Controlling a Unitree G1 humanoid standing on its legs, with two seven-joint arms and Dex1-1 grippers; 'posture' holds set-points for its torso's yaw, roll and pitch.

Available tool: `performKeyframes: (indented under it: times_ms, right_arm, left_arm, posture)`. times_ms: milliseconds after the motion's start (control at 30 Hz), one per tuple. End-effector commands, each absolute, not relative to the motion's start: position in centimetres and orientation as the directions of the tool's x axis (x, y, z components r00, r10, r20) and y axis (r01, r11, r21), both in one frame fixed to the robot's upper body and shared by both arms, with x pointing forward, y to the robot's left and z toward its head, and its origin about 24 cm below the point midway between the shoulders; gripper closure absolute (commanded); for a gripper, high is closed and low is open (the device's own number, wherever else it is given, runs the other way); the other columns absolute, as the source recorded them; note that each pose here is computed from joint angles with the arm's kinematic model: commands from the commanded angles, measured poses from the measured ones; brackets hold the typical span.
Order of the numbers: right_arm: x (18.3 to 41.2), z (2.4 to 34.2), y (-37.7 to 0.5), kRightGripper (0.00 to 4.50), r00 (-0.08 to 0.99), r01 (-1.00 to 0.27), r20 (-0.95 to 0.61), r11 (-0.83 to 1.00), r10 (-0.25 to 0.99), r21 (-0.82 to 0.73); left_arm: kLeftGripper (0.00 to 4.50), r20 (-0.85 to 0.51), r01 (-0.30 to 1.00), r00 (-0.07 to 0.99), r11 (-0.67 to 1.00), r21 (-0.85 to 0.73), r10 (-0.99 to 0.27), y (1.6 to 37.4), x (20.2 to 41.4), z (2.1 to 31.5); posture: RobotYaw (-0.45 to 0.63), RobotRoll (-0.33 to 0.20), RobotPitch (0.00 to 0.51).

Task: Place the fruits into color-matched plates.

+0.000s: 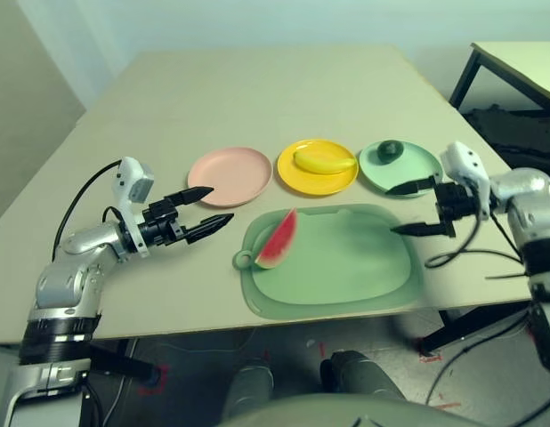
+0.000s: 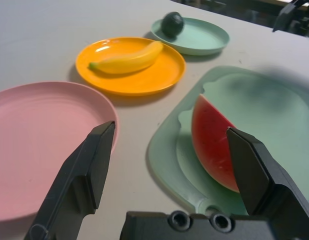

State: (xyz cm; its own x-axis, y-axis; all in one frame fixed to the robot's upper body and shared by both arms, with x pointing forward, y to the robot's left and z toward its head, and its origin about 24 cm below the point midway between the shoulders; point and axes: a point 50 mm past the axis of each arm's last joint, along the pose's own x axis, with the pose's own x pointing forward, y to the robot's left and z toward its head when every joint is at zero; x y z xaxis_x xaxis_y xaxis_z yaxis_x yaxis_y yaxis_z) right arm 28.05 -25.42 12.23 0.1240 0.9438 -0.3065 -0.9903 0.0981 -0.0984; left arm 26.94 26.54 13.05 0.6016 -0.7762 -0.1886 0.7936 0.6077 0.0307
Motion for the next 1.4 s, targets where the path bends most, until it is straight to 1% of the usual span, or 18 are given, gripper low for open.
performKeyframes:
  times_ms: [33, 233, 333, 367, 500, 600, 700, 800, 967, 1133, 1200, 1400]
  right_arm:
    - [27.4, 12.0, -24.9, 0.04, 0.072, -0.991, -0.28, 0.036, 0.957, -0.129]
    - [26.8, 10.9, -24.8, 0.04, 0.035, -0.991, -0.264, -0.001, 0.964, -0.133]
    - [26.9, 10.7, -24.7, 0.04, 0.033, -0.989, -0.258, -0.006, 0.965, -0.148]
    - [26.9, 10.6, -24.6, 0.04, 0.032, -0.989, -0.25, -0.005, 0.968, -0.146]
    - [26.8, 10.1, -24.6, 0.04, 0.034, -0.991, -0.241, 0.0, 0.97, -0.137]
    - [26.7, 10.1, -24.4, 0.04, 0.024, -0.99, -0.239, -0.011, 0.971, -0.143]
    - [26.5, 10.0, -24.2, 0.04, 0.014, -0.99, -0.233, -0.019, 0.972, -0.137]
    - [26.2, 9.7, -24.1, 0.04, 0.013, -0.991, -0.227, -0.017, 0.974, -0.13]
    - [25.4, 9.3, -24.4, 0.04, 0.018, -0.993, -0.222, -0.008, 0.975, -0.116]
    - [25.0, 9.1, -24.5, 0.04, 0.033, -0.993, -0.211, 0.007, 0.977, -0.12]
    - [24.9, 9.1, -24.5, 0.04, 0.037, -0.992, -0.208, 0.011, 0.977, -0.123]
    - [25.0, 9.2, -24.4, 0.04, 0.05, -0.99, -0.205, 0.021, 0.977, -0.139]
  left_arm:
    - [0.0, -0.24, 0.823, 0.558, 0.567, 0.038, -0.794, 26.1, 27.3, 13.1]
    - [0.0, -0.267, 0.851, 0.52, 0.52, 0.075, -0.811, 26.0, 27.9, 13.9]
    - [0.0, -0.314, 0.874, 0.485, 0.465, 0.14, -0.816, 26.1, 28.1, 14.2]
    - [0.0, -0.35, 0.888, 0.46, 0.42, 0.188, -0.816, 26.1, 28.1, 14.2]
    - [0.0, -0.538, 0.914, 0.33, 0.119, 0.388, -0.776, 26.2, 28.5, 14.4]
    - [0.0, -0.677, 0.859, 0.221, -0.189, 0.476, -0.702, 25.6, 29.1, 14.9]
    - [0.0, -0.692, 0.78, 0.166, -0.336, 0.528, -0.703, 24.3, 30.2, 15.6]
    - [0.0, -0.739, 0.671, 0.114, -0.497, 0.549, -0.664, 22.9, 31.0, 15.9]
    - [0.0, -0.736, 0.551, 0.071, -0.589, 0.591, -0.673, 20.1, 32.2, 16.7]
    - [0.0, -0.742, 0.466, 0.027, -0.648, 0.602, -0.67, 17.8, 32.7, 17.5]
    - [0.0, -0.755, 0.434, 0.009, -0.678, 0.593, -0.655, 17.3, 32.7, 17.6]
    - [0.0, -0.815, 0.381, -0.082, -0.774, 0.507, -0.574, 16.5, 31.9, 16.7]
  posture:
    - [-0.09, 0.0, 0.039]
    - [-0.09, 0.0, 0.036]
    - [-0.09, 0.0, 0.035]
    - [-0.09, 0.0, 0.037]
    - [-0.1, 0.0, 0.034]
    - [-0.11, 0.0, 0.031]
    - [-0.13, 0.0, 0.028]
    - [-0.16, 0.0, 0.022]
    - [-0.19, 0.0, 0.014]
    - [-0.2, 0.0, 0.009]
    - [-0.2, 0.0, 0.009]
    - [-0.22, 0.0, 0.002]
